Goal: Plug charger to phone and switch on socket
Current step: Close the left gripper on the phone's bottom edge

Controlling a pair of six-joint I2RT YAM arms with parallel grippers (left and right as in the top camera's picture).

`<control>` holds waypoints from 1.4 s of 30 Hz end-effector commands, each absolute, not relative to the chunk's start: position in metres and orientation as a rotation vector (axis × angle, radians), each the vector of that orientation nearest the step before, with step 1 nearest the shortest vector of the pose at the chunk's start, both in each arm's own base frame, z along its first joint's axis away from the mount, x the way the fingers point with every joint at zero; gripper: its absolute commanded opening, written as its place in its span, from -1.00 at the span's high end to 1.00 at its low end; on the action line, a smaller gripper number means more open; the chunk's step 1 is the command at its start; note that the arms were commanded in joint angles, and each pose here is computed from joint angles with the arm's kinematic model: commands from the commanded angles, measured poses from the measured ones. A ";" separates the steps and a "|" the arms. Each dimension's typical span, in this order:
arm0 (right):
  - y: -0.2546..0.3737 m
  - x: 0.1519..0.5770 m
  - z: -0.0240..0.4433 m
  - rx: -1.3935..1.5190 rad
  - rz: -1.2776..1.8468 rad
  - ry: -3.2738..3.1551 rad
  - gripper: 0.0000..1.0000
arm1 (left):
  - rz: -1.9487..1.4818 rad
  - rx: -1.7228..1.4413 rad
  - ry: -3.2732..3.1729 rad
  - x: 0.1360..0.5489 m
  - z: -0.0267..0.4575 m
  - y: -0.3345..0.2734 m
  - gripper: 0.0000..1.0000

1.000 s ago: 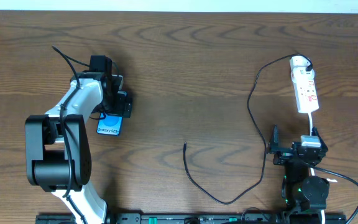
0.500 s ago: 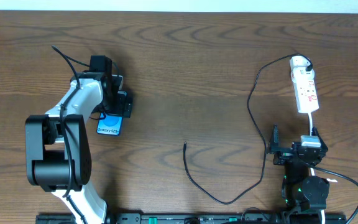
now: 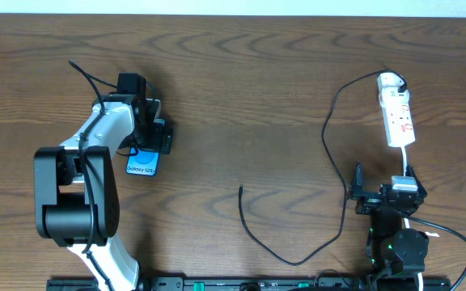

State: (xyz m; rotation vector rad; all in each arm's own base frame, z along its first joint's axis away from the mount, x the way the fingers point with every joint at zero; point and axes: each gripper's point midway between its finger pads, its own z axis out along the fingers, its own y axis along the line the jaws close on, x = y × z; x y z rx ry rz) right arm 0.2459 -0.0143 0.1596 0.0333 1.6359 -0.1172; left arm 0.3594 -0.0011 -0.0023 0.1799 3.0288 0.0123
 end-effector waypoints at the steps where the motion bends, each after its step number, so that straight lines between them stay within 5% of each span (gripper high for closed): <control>1: -0.012 0.246 0.160 0.026 -0.112 1.634 -0.98 | 0.040 0.200 3.069 0.351 -0.015 0.001 -0.96; 42: -0.012 0.246 0.160 0.026 -0.112 1.634 -0.99 | 0.038 0.202 3.101 0.343 -0.015 0.001 -0.88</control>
